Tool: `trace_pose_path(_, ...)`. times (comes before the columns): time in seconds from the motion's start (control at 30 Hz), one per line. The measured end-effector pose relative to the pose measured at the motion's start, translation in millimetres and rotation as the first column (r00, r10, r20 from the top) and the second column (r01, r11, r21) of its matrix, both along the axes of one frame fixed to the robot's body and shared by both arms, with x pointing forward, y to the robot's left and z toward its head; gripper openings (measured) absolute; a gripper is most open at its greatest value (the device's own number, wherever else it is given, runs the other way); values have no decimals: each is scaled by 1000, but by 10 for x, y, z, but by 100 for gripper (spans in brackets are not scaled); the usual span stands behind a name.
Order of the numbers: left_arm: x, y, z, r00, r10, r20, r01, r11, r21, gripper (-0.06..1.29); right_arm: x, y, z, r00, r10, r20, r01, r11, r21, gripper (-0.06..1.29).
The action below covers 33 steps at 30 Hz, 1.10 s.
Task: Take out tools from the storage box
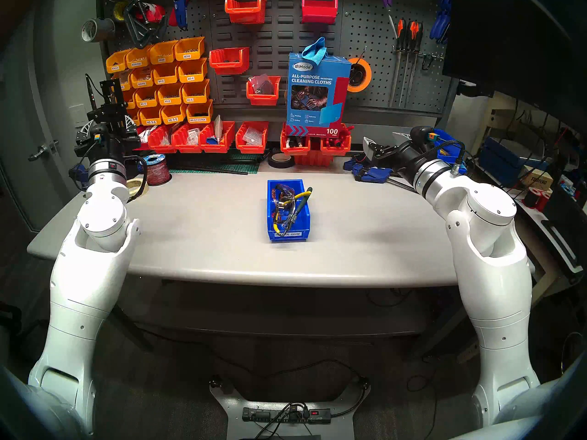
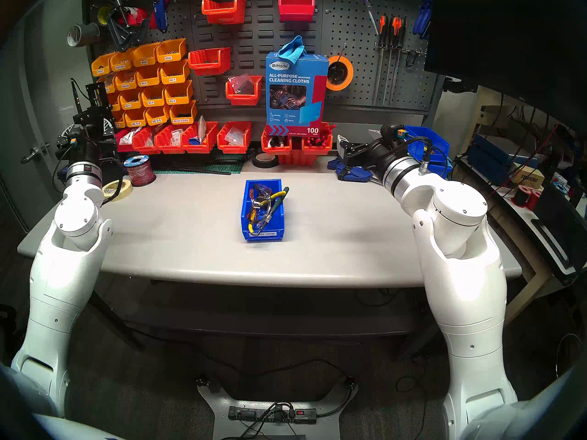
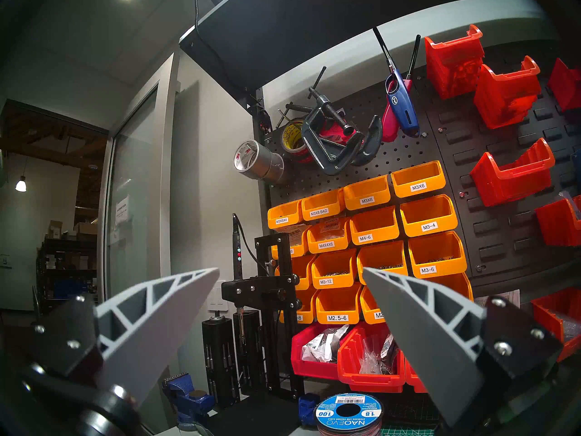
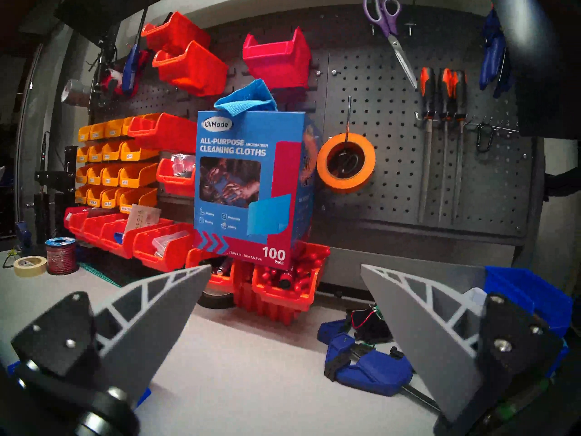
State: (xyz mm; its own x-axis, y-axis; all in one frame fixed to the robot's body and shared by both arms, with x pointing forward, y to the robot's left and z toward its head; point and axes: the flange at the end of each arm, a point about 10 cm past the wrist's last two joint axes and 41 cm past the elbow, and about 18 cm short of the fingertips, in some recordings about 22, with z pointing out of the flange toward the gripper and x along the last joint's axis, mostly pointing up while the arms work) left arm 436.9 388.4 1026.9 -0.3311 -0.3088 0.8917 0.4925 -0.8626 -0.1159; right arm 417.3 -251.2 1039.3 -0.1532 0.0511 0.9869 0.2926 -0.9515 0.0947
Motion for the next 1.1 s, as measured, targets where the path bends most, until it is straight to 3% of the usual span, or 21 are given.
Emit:
trace_pose_path(0.97, 10, 3, -3, 1000, -2, 7, 2, 1000, 6, 124, -11, 12, 32, 999, 13, 39, -13, 1000, 3, 123)
trace_pose_path(1.1, 78, 11, -66, 999, -38, 10, 37, 999, 27, 124, -11, 11, 32, 999, 13, 40, -13, 1000, 3, 123)
